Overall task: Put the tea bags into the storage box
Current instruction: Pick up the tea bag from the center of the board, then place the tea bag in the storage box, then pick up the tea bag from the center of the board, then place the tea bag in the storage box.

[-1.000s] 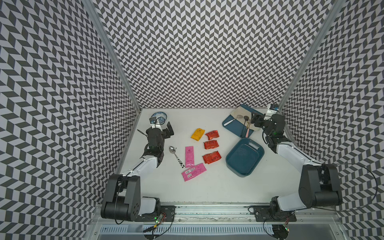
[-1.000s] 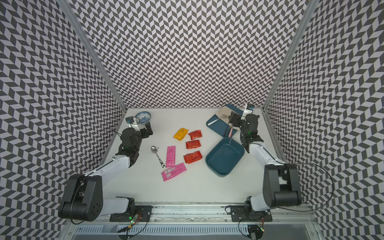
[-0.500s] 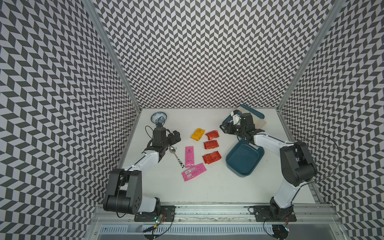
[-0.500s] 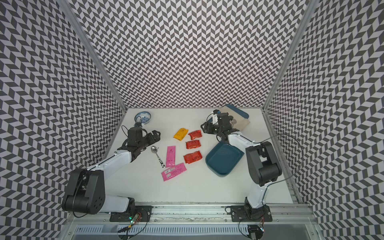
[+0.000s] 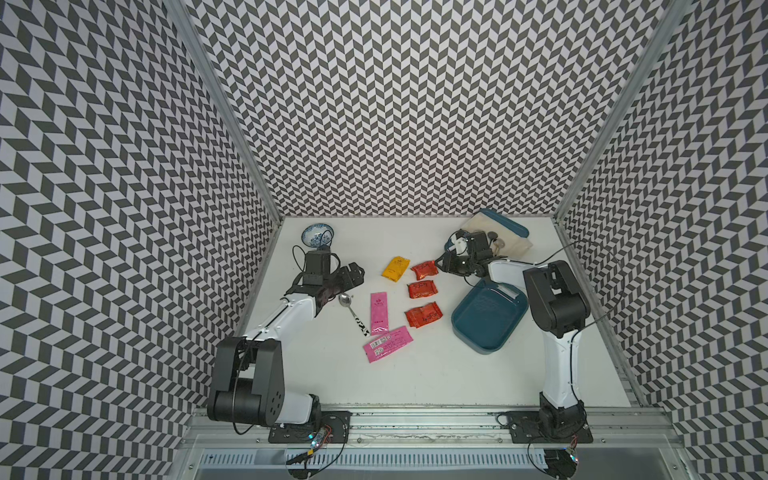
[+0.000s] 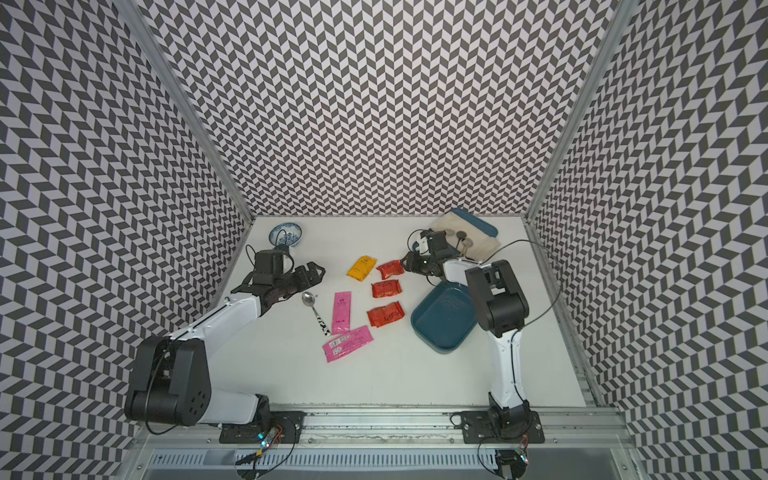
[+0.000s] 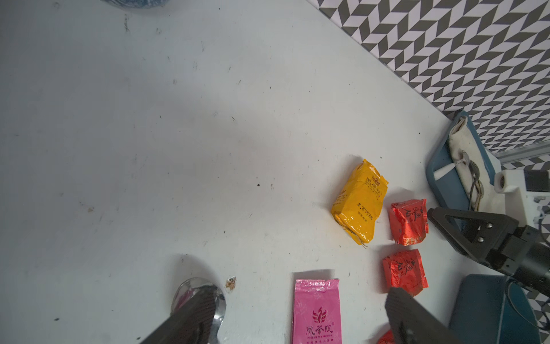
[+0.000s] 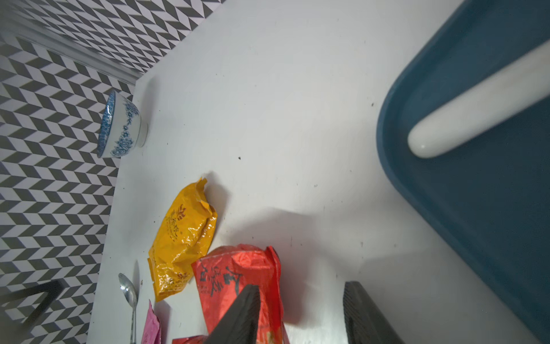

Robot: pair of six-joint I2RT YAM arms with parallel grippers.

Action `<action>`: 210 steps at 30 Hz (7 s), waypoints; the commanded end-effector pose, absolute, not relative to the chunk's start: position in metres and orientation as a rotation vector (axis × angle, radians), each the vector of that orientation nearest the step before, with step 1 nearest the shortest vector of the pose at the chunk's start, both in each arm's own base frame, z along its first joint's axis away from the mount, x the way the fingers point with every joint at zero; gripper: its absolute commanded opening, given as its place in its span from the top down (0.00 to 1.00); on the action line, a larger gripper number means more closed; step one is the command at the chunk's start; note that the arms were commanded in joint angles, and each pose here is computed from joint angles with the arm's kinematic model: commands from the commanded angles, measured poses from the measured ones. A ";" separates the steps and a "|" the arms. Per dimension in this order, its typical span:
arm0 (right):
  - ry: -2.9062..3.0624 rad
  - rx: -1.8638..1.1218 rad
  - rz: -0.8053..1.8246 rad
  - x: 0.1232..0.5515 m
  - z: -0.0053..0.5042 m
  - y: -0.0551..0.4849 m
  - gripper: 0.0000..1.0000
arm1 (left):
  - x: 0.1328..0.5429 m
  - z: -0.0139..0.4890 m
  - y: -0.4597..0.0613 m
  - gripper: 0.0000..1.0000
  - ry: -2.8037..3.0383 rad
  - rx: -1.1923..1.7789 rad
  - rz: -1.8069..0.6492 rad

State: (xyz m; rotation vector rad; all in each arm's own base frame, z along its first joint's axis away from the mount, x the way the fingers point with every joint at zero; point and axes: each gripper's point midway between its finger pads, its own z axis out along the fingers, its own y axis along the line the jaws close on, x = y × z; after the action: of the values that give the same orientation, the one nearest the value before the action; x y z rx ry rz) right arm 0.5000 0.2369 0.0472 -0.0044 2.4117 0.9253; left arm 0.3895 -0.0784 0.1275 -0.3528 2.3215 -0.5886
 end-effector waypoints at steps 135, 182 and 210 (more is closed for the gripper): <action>2.633 -0.140 0.911 0.406 0.033 0.272 0.68 | 0.306 0.113 -0.087 0.07 2.370 -0.291 -0.616; 2.399 0.094 0.862 0.346 0.186 0.154 1.00 | 0.329 0.113 -0.098 0.07 2.334 -0.293 -0.732; 2.518 0.364 0.697 0.262 0.118 0.097 1.00 | 0.331 0.103 -0.111 0.08 2.369 -0.265 -0.762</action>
State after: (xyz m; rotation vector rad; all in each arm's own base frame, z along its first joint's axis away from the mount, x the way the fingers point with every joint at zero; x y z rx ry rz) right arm 0.2530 0.0914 0.1214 0.3920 2.5359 0.6559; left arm 0.3243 -0.1062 0.0888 -0.2915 2.4113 -0.7432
